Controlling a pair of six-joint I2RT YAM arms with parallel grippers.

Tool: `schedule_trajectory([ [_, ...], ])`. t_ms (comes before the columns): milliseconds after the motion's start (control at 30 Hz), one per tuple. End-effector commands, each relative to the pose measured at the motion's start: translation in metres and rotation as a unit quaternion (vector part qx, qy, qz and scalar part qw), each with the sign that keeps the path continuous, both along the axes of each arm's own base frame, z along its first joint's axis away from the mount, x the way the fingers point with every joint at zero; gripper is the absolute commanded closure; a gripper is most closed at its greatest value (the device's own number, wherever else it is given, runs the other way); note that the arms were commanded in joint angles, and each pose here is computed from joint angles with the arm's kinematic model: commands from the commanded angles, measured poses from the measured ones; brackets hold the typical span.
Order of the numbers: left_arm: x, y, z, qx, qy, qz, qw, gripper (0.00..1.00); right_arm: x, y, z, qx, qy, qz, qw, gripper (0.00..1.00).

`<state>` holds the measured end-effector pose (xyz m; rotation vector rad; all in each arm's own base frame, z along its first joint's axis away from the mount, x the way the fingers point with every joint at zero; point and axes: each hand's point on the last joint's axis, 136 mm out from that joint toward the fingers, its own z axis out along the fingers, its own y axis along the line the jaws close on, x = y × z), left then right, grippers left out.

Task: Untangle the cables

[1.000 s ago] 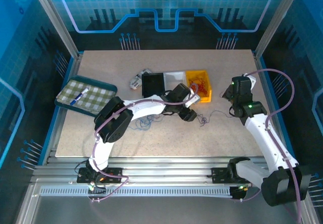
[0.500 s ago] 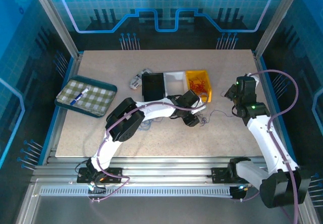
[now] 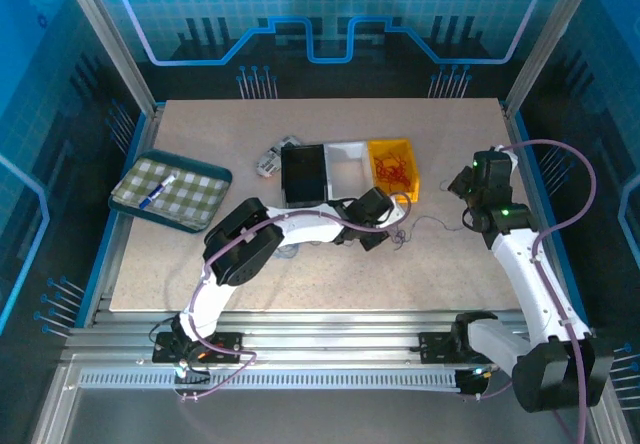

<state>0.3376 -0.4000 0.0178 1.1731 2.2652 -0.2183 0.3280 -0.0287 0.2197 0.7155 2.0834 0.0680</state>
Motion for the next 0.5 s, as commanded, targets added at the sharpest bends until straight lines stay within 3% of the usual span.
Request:
schedule_trajectory([
  [0,0.008,0.083,-0.019,0.063,0.004,0.138,0.988,1.00,-0.002,-0.011,0.004,-0.003,-0.012,-0.020,1.000,0.98],
  [233,-0.001,0.171,-0.006,-0.016,0.060,0.308,0.949,1.00,-0.014,-0.043,0.003,-0.049,0.008,-0.068,0.996,0.98],
  [467,-0.019,0.254,-0.017,-0.020,0.083,0.464,0.882,1.00,-0.041,-0.100,0.009,-0.083,0.021,-0.157,0.984,0.98],
])
